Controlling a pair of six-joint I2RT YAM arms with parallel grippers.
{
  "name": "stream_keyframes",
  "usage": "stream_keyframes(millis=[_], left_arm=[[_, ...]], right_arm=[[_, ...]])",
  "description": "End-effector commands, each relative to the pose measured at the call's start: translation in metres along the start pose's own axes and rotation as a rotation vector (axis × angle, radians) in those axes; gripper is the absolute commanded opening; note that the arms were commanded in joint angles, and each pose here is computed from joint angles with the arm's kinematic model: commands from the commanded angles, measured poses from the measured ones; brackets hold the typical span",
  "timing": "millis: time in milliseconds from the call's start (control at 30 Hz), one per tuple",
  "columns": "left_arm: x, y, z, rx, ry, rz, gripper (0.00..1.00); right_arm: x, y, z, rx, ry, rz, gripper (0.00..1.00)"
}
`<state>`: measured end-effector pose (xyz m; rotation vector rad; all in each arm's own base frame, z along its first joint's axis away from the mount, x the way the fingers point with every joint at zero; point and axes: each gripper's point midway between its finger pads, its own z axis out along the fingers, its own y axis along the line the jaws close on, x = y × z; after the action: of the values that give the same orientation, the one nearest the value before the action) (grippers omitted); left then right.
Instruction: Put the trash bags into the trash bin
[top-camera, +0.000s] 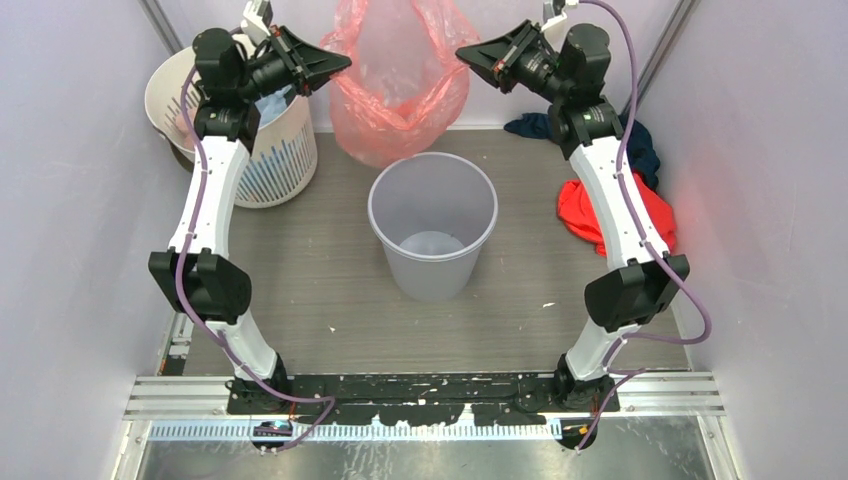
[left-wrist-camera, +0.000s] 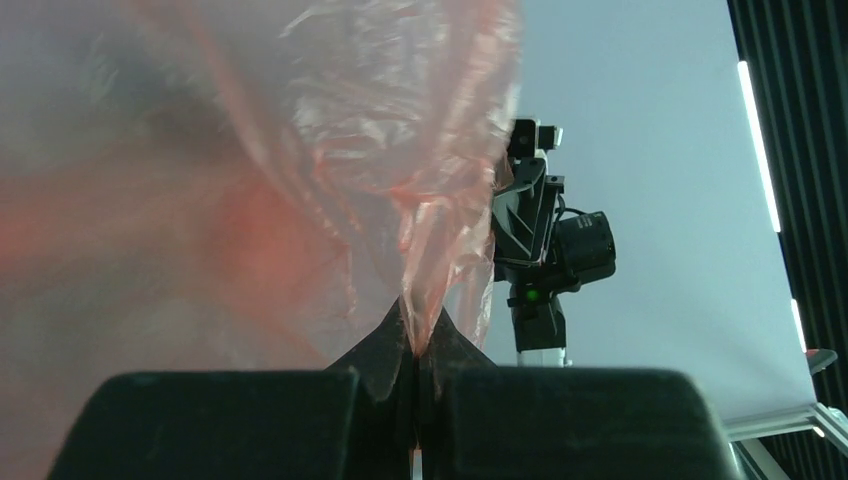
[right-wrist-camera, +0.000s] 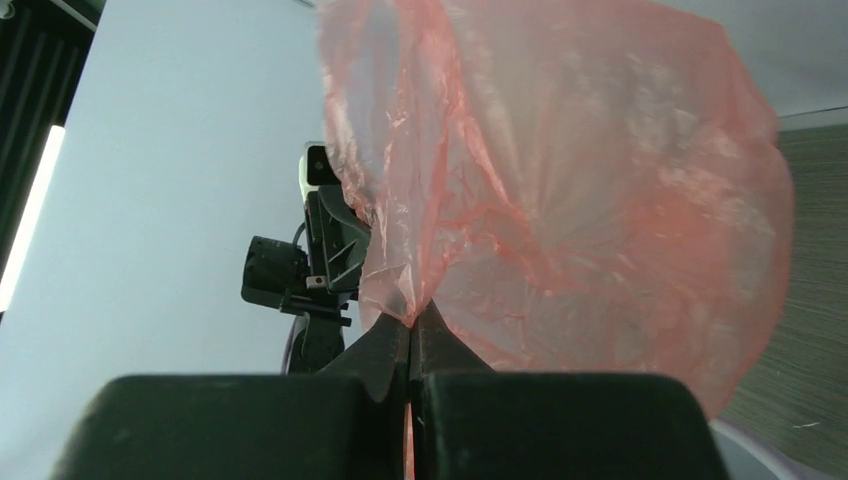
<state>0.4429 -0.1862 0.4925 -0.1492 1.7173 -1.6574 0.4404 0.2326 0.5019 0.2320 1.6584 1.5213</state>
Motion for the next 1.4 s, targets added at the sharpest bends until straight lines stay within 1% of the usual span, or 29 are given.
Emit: stream_keyframes(millis=[0,100,167,233,333,400,500,567,633,700,800,967,1133,1367], left_arm=[[0.004,-0.011,-0.005,0.0,0.002,0.071,0.0],[-0.004,-0.006,0.002,0.007,-0.005,0.072,0.0],[-0.011,-0.011,0.006,0.026,-0.01,0.081,0.0],[-0.018,-0.023,0.008,0.047,-0.017,0.093,0.0],[-0.026,-0.053,0.008,0.091,-0.027,0.118,0.0],[-0.029,-0.082,0.004,0.143,-0.038,0.131,0.0],[-0.027,-0.135,-0.01,0.264,-0.058,0.174,0.0],[-0.023,-0.16,-0.022,0.302,-0.071,0.201,0.0],[-0.02,-0.181,-0.034,0.324,-0.093,0.231,0.0],[-0.019,-0.189,-0.041,0.329,-0.107,0.246,0.0],[-0.019,-0.191,-0.043,0.331,-0.114,0.251,0.01],[-0.025,-0.181,-0.038,0.324,-0.122,0.241,0.0],[-0.028,-0.168,-0.033,0.31,-0.118,0.233,0.0],[-0.029,-0.135,-0.024,0.274,-0.104,0.203,0.0]], right_arm=[[-0.003,-0.013,0.013,-0.008,0.004,-0.033,0.01],[-0.003,-0.027,0.025,0.001,0.027,-0.012,0.01],[-0.004,-0.024,0.03,-0.014,0.043,-0.002,0.01],[-0.007,-0.009,0.031,-0.046,0.047,-0.009,0.01],[-0.017,0.027,0.025,-0.109,0.037,-0.035,0.01],[-0.023,0.062,0.016,-0.17,0.017,-0.061,0.01],[-0.031,0.115,-0.006,-0.263,-0.024,-0.103,0.01],[-0.035,0.148,-0.024,-0.323,-0.056,-0.135,0.01],[-0.036,0.168,-0.038,-0.355,-0.083,-0.151,0.01],[-0.037,0.179,-0.047,-0.371,-0.098,-0.159,0.01],[-0.037,0.186,-0.052,-0.387,-0.103,-0.16,0.01],[-0.038,0.179,-0.048,-0.379,-0.105,-0.155,0.01],[-0.037,0.162,-0.039,-0.353,-0.1,-0.149,0.01],[-0.035,0.129,-0.024,-0.31,-0.085,-0.122,0.01]])
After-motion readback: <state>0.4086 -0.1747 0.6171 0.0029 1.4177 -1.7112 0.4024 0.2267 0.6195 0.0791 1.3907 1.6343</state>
